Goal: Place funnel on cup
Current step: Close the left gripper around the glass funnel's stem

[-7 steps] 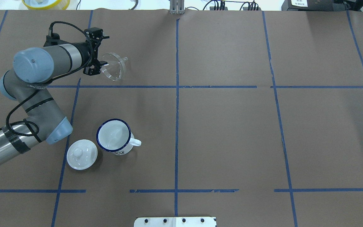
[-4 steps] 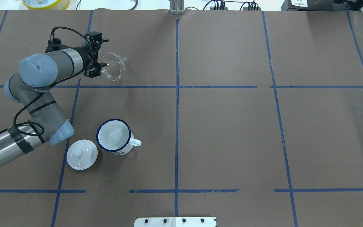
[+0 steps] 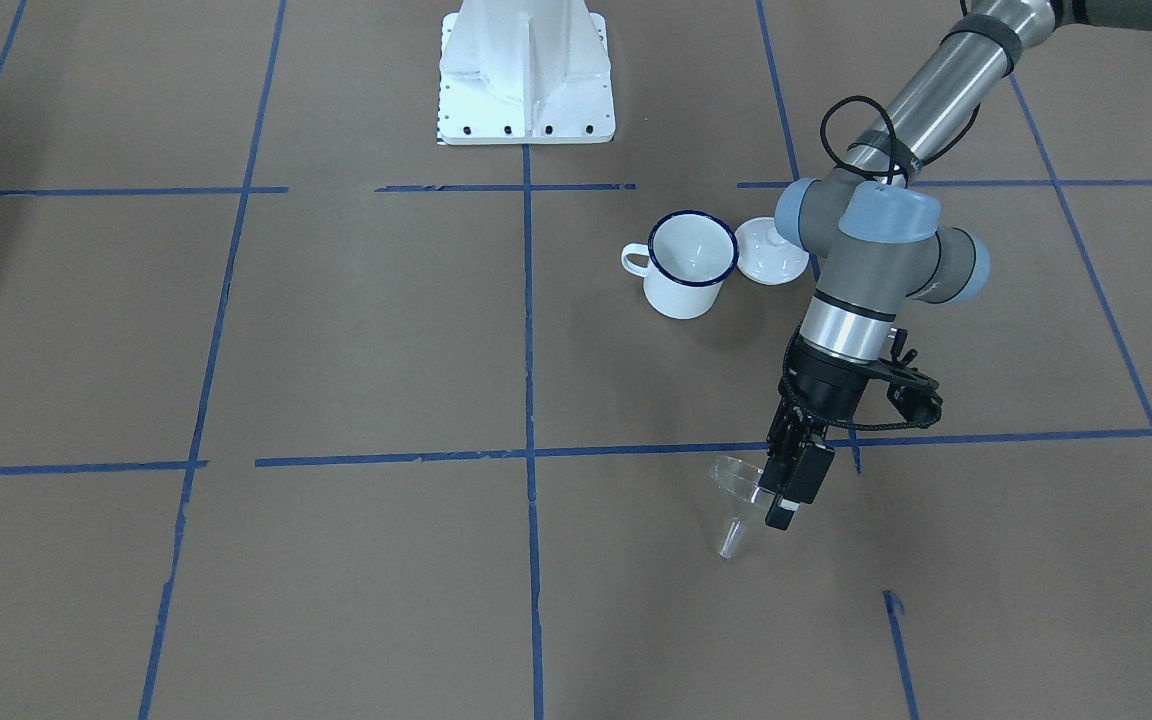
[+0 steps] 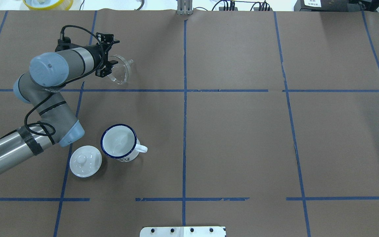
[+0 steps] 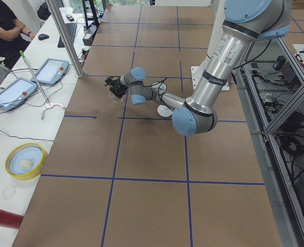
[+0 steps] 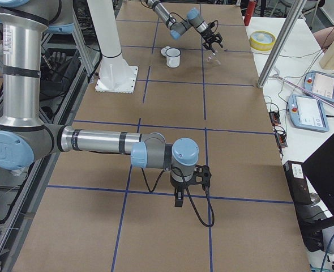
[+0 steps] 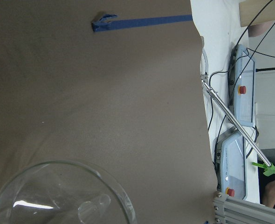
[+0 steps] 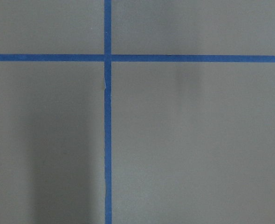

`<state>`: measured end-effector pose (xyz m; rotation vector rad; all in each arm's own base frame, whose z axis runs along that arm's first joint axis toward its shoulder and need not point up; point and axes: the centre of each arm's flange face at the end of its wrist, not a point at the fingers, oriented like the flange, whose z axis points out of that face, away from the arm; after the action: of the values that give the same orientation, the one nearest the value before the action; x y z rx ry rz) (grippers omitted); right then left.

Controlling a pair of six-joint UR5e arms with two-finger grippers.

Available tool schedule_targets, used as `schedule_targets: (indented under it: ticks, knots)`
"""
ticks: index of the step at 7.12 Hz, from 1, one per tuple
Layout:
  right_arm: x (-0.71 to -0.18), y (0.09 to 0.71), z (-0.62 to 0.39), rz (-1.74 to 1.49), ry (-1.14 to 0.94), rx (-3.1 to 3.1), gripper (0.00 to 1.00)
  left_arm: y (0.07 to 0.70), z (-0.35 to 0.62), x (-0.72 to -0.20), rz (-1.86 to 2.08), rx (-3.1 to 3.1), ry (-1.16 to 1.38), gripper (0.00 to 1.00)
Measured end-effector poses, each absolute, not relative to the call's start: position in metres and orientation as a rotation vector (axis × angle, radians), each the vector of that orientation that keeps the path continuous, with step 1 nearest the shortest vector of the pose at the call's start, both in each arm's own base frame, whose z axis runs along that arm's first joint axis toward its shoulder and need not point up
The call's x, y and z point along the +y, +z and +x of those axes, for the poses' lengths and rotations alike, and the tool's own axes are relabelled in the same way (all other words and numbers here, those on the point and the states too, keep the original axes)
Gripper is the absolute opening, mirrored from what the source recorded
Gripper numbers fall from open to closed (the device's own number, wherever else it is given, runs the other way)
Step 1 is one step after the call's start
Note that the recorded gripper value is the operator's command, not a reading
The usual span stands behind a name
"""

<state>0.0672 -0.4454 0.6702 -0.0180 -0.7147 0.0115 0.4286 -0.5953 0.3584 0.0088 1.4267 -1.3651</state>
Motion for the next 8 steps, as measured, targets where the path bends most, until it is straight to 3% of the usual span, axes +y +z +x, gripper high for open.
schedule_targets:
  ticks: [5,7,8]
  knots:
    - [-0.4454,0.67,0.0672,-0.018,0.011,-0.715,1.0,0.3581,0.4289,-0.5961,0.009,1.427,-1.365,0.41]
    - [-0.4454,0.67,0.0672,-0.018,0.011,-0.715,1.0,0.3626,0.4312,-0.5962,0.008,1.417,-1.366,0.37]
    - [-0.4454,0.67,0.0672,-0.018,0.011,-0.715,1.0,0.3641,0.4322,-0.596,0.007,1.414,-1.366,0.27]
